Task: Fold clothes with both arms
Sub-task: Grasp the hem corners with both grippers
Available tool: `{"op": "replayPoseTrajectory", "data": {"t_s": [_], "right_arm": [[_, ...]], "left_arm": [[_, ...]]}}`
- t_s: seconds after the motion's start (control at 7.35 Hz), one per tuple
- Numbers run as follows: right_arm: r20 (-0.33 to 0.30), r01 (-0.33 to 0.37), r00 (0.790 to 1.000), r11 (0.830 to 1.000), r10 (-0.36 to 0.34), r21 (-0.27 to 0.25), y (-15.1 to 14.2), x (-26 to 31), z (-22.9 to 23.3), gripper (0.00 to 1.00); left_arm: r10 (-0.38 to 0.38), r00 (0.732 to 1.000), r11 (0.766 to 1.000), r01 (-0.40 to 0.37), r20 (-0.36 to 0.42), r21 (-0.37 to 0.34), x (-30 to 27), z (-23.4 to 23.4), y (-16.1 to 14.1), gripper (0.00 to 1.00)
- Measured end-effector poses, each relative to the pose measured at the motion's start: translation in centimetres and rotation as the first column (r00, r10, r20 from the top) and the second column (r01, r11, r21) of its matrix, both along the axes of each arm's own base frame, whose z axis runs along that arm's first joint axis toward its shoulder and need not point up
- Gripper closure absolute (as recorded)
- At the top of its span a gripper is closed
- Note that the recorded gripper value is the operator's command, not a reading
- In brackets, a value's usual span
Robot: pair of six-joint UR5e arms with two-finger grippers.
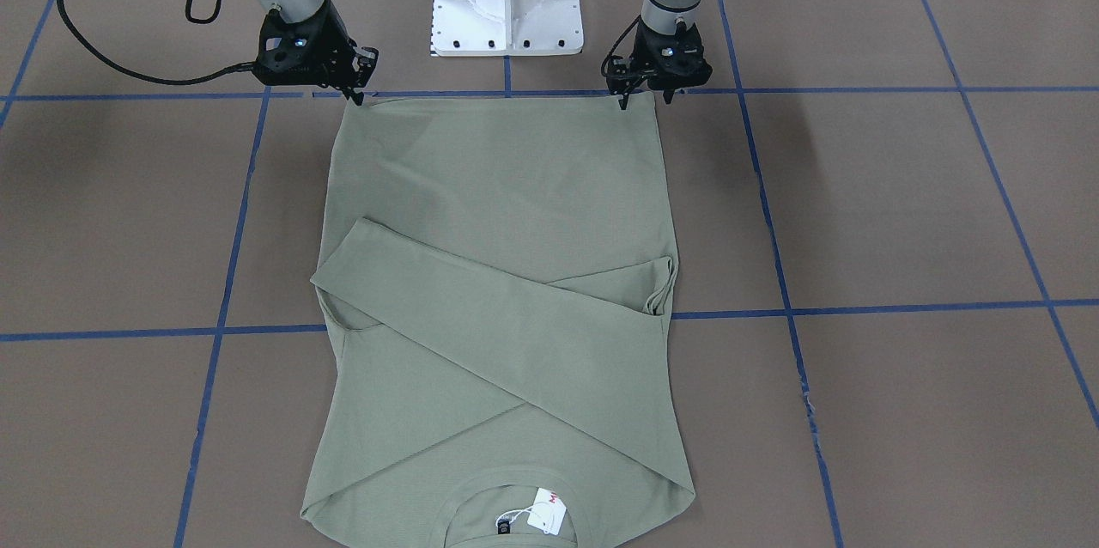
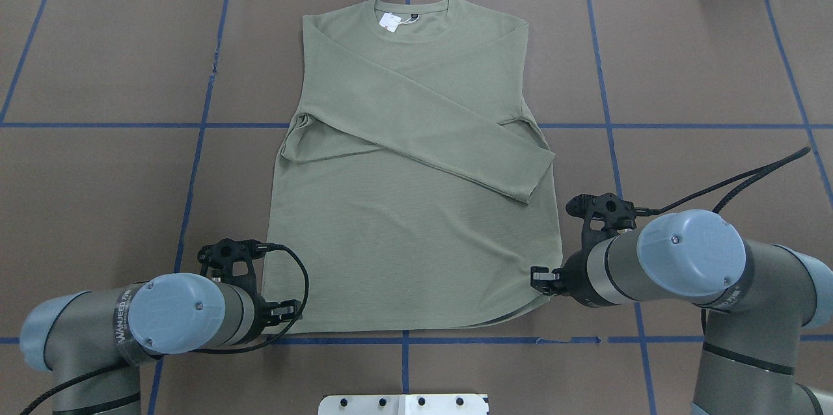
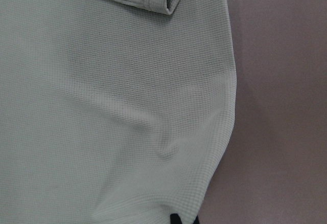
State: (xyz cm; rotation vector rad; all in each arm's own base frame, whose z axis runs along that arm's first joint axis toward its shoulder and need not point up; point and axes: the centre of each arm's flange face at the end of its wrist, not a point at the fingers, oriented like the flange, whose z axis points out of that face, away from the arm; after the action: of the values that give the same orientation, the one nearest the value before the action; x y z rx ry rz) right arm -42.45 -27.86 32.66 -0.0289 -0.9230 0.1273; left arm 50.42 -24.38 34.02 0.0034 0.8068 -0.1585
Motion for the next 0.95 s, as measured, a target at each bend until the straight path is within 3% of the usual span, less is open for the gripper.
{"op": "replayPoseTrajectory", "data": {"t_s": [0.27,0.54,0.82,0.95], "right_arm": [[0.005,0.0,1.0,1.0,0.0,-0.01,-0.41,0.38,-0.07,1.0],[0.006,0.001,1.0,1.0,-0.001,-0.013,-0.5,0.48,-0.09,1.0],[0.008,-0.001,1.0,1.0,0.001,-0.013,-0.59,0.58,-0.14,1.0],[0.01,-0.002,1.0,1.0,0.002,-0.013,-0.64,0.67,-0.23,1.0]], "left_arm": [[-0.004,1.0,1.0,0.004,0.002,-0.006,0.02,0.14,0.09,0.41],[-0.005,1.0,1.0,0.005,0.004,-0.008,0.04,0.25,0.12,0.54],[-0.004,1.0,1.0,0.004,0.008,-0.009,0.09,0.43,0.14,0.74],[-0.003,1.0,1.0,0.003,0.01,-0.009,0.17,0.53,0.2,0.91]]}}
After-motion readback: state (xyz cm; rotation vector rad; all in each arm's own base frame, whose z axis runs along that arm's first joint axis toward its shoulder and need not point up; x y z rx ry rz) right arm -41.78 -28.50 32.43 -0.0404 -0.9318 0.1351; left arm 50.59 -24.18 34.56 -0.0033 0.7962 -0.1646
